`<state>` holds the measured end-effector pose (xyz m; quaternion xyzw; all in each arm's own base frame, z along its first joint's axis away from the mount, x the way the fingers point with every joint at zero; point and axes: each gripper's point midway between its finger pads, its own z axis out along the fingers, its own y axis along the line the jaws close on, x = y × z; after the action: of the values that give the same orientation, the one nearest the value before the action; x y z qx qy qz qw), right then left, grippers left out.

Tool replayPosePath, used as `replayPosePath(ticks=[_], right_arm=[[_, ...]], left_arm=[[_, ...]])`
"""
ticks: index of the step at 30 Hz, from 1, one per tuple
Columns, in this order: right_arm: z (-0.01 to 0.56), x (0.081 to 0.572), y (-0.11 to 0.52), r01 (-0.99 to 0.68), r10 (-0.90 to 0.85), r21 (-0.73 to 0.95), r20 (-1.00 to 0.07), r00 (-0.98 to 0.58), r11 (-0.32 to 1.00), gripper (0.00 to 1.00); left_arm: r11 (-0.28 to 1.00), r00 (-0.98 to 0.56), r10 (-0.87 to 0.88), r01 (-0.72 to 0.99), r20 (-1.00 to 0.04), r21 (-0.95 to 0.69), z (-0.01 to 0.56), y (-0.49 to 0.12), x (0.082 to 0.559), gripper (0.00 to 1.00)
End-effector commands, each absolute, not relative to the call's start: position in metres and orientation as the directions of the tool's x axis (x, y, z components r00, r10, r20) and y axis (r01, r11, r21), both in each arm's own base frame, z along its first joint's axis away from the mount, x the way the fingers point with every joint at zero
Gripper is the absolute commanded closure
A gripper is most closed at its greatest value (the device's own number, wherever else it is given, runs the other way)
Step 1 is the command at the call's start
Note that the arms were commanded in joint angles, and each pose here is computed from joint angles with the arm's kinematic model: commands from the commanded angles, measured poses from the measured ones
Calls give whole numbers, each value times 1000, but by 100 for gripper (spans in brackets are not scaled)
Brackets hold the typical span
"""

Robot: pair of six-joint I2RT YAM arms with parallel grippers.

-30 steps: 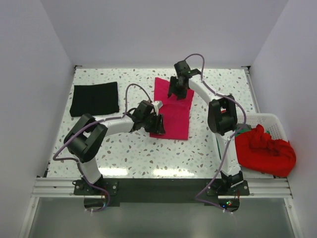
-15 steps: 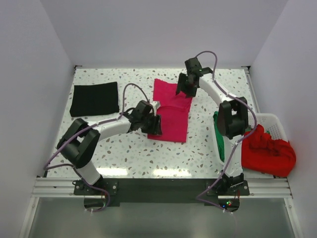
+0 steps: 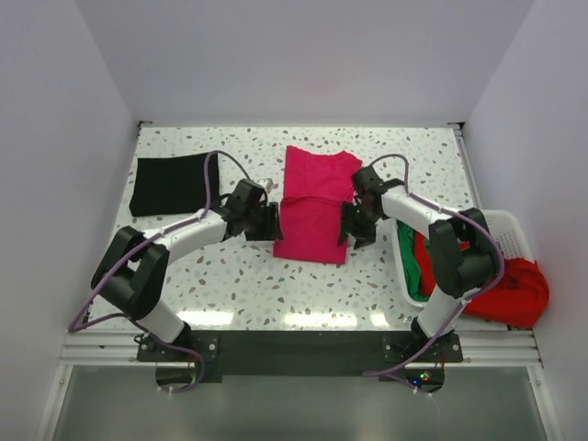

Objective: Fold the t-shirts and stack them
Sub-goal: Fold the tshirt

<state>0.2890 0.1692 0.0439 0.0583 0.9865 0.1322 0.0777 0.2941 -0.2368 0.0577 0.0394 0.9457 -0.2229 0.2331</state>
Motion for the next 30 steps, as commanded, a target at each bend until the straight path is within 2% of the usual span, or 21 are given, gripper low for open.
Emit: replayPosePath(ticks=[1,9,17,24,29,30], right_arm=[[49,268,191,59,115,329,-151,-982,942,48],[39,259,185,102,147,283,-142,-979,954,59],[12,238,182,150,173,270,-63,-983,951,68],[4,236,179,155,175,259,-58,-983,953,77],[4,238,181,154,175,263,-58,-983,952,82],[4,237,181,151,171,260,-56,-984,954,82]], left_arm=[[889,-888,-79,142,-452,-435,67,-224,290,48],[878,-904,-64,151,-423,-455,61,-222,274,49],[871,-910,-36,173,-412,-459,60,-223,269,50],[871,-922,-23,172,-386,-461,52,-222,264,48],[859,-942,-8,165,-335,-484,41,-227,256,51],[857,-945,-7,163,-327,-488,40,-227,254,55]])
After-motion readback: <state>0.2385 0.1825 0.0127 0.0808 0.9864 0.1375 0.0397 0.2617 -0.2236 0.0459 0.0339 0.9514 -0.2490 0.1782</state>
